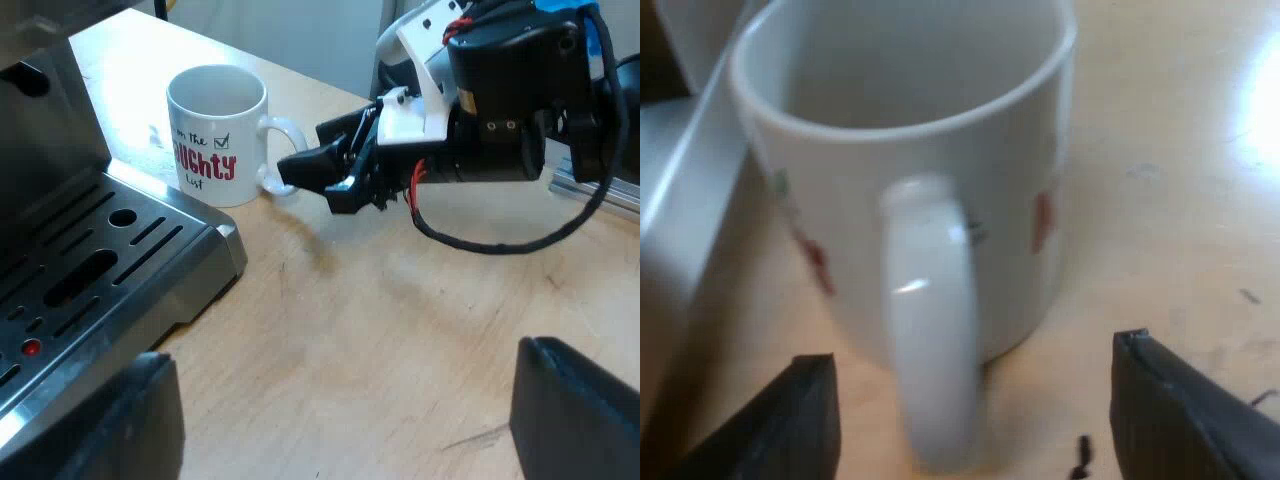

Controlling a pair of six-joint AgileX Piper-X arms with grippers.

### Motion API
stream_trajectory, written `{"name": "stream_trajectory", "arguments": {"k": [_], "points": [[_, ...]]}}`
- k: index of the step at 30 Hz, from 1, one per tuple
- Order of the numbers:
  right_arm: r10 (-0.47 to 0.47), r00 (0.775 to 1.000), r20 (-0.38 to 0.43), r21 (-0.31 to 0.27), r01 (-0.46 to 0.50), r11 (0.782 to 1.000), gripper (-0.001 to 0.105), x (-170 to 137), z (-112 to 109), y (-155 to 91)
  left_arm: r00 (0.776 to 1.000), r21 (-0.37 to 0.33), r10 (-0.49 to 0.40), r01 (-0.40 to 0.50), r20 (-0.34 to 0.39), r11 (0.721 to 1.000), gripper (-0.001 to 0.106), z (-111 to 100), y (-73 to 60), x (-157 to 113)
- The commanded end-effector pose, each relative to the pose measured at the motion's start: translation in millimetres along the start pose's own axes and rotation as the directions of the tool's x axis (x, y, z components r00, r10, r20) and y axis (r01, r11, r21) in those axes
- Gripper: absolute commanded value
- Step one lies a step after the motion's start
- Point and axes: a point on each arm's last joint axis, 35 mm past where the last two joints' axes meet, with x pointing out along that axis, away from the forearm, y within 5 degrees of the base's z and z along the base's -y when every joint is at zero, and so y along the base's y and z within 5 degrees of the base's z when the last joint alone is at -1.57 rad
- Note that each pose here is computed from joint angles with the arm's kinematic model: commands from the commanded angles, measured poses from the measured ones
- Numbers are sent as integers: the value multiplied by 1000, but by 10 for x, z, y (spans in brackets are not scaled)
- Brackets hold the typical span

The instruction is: Place mug into machine

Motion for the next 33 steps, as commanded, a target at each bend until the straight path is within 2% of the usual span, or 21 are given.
{"name": "stream_trajectory", "arguments": {"k": [1, 4, 8, 22, 25, 27, 29, 33], "points": [[19, 1000, 22, 17, -20, 1000, 59, 22, 26, -59, 1000, 10, -8, 8, 27, 1000, 69, 48, -24, -18], [27, 999, 26, 10, -27, 1000, 59, 25, 33, -58, 1000, 10, -8, 8, 27, 1000, 69, 48, -24, -18], [61, 998, 29, -32, -60, 998, 59, 107, 60, -37, 1000, 10, -8, 8, 27, 1000, 69, 48, -24, -18], [40, 999, 13, -29, -40, 999, 58, 286, 142, -30, 1000, 10, -8, 8, 27, 1000, 69, 48, -24, -18], [40, 999, -6, -31, -40, 999, 47, 311, 147, -28, 1000, 10, -8, 8, 27, 1000, 69, 48, -24, -18], [42, 999, -14, -33, -42, 999, 28, 317, 149, -27, 1000, 10, -8, 8, 27, 1000, 69, 48, -24, -18], [42, 999, -14, -33, -42, 999, 16, 317, 149, -27, 1000, 10, -8, 8, 27, 1000, 69, 48, -24, -18], [43, 999, -18, -35, -43, 998, 0, 314, 148, -28, 1000, 6, 20, -20, 23, 1000, 69, 25, -7, -8]]}}
